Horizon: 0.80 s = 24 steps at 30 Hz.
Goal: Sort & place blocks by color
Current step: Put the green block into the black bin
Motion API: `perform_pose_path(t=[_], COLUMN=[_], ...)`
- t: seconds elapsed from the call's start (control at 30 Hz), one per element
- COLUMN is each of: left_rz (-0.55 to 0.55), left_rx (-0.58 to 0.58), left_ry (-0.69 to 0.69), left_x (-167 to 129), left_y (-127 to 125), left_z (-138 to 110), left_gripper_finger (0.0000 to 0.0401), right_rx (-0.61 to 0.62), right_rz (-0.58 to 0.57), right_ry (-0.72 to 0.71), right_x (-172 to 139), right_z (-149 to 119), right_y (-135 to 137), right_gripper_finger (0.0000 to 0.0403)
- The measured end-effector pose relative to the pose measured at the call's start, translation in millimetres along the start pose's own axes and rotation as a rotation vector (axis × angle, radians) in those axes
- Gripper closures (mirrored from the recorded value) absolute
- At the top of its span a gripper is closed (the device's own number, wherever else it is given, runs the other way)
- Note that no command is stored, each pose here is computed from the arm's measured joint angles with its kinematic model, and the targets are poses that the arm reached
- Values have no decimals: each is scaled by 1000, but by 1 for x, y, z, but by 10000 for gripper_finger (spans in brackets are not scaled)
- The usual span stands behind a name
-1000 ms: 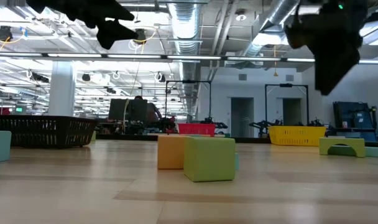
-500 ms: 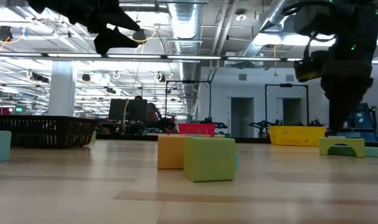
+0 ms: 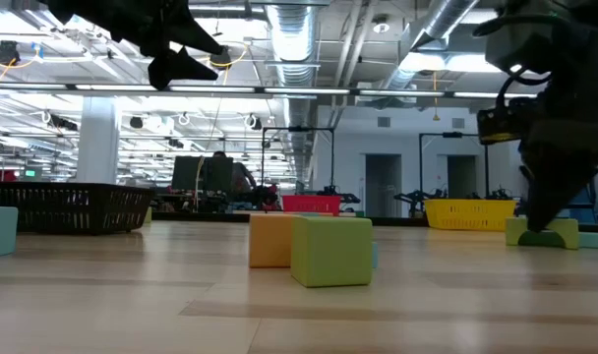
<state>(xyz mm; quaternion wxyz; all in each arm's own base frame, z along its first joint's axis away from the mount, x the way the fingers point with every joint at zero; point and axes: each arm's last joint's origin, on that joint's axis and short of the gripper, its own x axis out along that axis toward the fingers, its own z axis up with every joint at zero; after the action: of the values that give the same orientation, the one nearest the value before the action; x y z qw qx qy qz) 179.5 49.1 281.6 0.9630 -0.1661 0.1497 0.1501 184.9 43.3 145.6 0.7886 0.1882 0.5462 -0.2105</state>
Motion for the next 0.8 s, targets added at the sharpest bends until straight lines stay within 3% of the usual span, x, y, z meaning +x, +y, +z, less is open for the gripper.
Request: perform_pose_path(t=[0.1, 0.3, 0.53, 0.8], left_rz=[1, 1, -1, 58], left_rx=[1, 8, -2, -148], left_ry=[3, 4, 0, 67], left_x=[0, 0, -1, -1], left_y=[0, 0, 0, 6], left_z=[0, 0, 0, -6], left_gripper_finger=[147, 147, 147, 147], right_rx=[-5, 38, 21, 33], right_rz=[6, 72, 184, 402], right_ry=[-5, 13, -149, -677], right_x=[0, -2, -27, -30], right_z=[0, 9, 46, 115], right_y=[1, 0, 3, 7], right_gripper_finger=[192, 297, 297, 278])
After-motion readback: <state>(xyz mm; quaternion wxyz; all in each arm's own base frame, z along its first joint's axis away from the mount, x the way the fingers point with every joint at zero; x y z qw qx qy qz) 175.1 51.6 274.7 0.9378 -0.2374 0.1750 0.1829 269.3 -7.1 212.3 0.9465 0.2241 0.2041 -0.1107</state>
